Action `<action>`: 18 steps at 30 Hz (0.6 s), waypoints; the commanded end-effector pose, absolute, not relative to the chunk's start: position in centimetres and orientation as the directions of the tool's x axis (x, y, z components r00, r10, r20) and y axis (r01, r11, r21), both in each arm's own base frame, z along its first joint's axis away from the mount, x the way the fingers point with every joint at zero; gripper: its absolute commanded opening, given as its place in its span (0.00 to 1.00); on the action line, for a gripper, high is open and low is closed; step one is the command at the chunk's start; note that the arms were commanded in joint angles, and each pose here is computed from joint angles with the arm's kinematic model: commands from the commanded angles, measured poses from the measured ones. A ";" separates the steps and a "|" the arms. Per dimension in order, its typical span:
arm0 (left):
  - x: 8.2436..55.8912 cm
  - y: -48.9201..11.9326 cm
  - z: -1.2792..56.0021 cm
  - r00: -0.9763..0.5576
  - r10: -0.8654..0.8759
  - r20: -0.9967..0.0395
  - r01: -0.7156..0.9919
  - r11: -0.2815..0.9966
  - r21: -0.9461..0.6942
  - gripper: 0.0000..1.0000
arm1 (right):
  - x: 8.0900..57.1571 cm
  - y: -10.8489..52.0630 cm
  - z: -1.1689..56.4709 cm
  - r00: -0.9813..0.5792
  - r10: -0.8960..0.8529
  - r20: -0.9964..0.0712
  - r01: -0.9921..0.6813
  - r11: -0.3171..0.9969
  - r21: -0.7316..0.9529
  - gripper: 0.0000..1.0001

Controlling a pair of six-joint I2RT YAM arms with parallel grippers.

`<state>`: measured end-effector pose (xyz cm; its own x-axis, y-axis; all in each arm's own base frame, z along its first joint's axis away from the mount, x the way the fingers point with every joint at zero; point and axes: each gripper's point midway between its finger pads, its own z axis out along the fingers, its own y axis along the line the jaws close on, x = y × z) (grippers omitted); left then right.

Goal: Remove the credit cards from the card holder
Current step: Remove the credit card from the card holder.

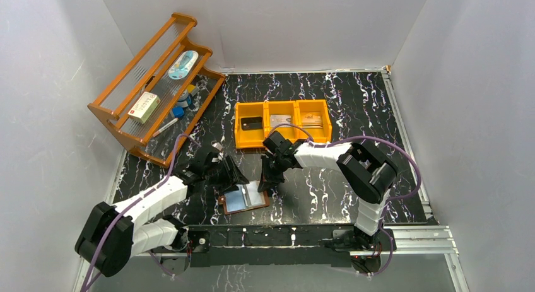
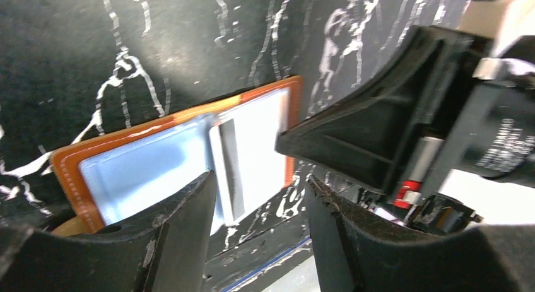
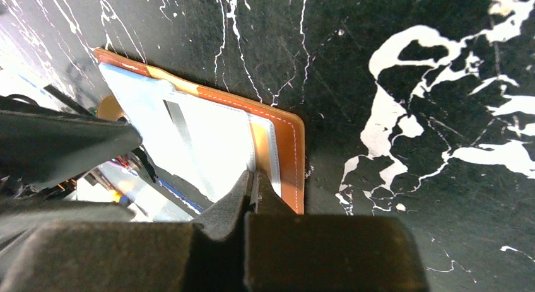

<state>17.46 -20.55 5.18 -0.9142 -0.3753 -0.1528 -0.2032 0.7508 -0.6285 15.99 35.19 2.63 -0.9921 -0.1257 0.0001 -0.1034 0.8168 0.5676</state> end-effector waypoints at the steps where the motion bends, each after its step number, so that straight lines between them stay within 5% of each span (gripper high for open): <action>1: 17.6 -21.8 7.1 -0.929 -0.345 -0.129 -0.176 0.724 -0.667 0.52 | 15.6 32.6 0.2 -0.995 -0.097 0.004 -0.084 0.886 0.455 0.00; 6: 16.7 -22.3 5.6 -0.943 -0.325 -0.074 -0.191 0.709 -0.679 0.44 | 15.7 32.5 0.2 -0.996 -0.092 0.006 -0.080 0.887 0.454 0.00; 18: 14.0 -21.4 1.9 -0.914 -0.404 0.048 -0.325 0.654 -0.683 0.43 | 15.6 32.4 -0.1 -0.996 -0.092 0.014 -0.075 0.887 0.456 0.00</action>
<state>15.12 -21.94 2.89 -0.9242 -0.3818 0.0033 -0.2738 0.6568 -0.7026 16.03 35.17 2.62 -0.9938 -0.1110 0.0040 -0.0888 0.8160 0.5712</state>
